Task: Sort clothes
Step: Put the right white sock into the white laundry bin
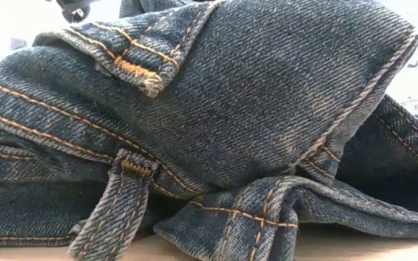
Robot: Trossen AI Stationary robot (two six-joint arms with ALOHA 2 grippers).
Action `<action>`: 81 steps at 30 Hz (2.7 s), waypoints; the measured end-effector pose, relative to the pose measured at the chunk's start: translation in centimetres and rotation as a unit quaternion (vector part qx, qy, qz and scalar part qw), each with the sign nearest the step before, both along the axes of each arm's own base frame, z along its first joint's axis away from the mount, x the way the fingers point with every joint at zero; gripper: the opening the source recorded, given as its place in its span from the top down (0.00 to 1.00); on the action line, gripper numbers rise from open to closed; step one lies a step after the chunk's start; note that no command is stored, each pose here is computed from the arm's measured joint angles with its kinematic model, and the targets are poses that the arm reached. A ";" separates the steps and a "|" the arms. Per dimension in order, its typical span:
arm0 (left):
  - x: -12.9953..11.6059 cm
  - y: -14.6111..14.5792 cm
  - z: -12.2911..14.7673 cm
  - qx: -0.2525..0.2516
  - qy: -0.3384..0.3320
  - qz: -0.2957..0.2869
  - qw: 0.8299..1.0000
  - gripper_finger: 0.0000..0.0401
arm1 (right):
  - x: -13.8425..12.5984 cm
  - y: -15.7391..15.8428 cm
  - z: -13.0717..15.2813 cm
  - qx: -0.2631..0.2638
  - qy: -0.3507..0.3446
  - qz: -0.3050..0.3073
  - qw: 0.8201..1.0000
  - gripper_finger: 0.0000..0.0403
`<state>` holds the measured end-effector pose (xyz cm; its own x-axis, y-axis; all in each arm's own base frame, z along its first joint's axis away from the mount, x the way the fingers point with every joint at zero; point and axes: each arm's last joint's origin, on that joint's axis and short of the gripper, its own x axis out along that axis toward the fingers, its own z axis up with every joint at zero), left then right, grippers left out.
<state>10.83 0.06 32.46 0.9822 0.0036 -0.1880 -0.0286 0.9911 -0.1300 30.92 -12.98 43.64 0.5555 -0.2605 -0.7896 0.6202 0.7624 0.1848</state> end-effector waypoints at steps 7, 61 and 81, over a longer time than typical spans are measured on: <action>0.0 0.0 0.1 -0.001 -0.003 -0.001 1.000 0.70 | -2.5 5.1 3.2 -0.027 -0.046 0.007 0.999 0.58; 0.0 0.0 0.1 -0.005 -0.003 0.000 1.000 0.70 | -6.7 27.1 -10.4 0.113 0.144 -0.227 0.957 0.58; 0.0 0.0 0.0 -0.018 -0.002 0.002 1.000 0.70 | -14.5 30.3 -17.0 0.173 0.171 -0.300 0.923 0.65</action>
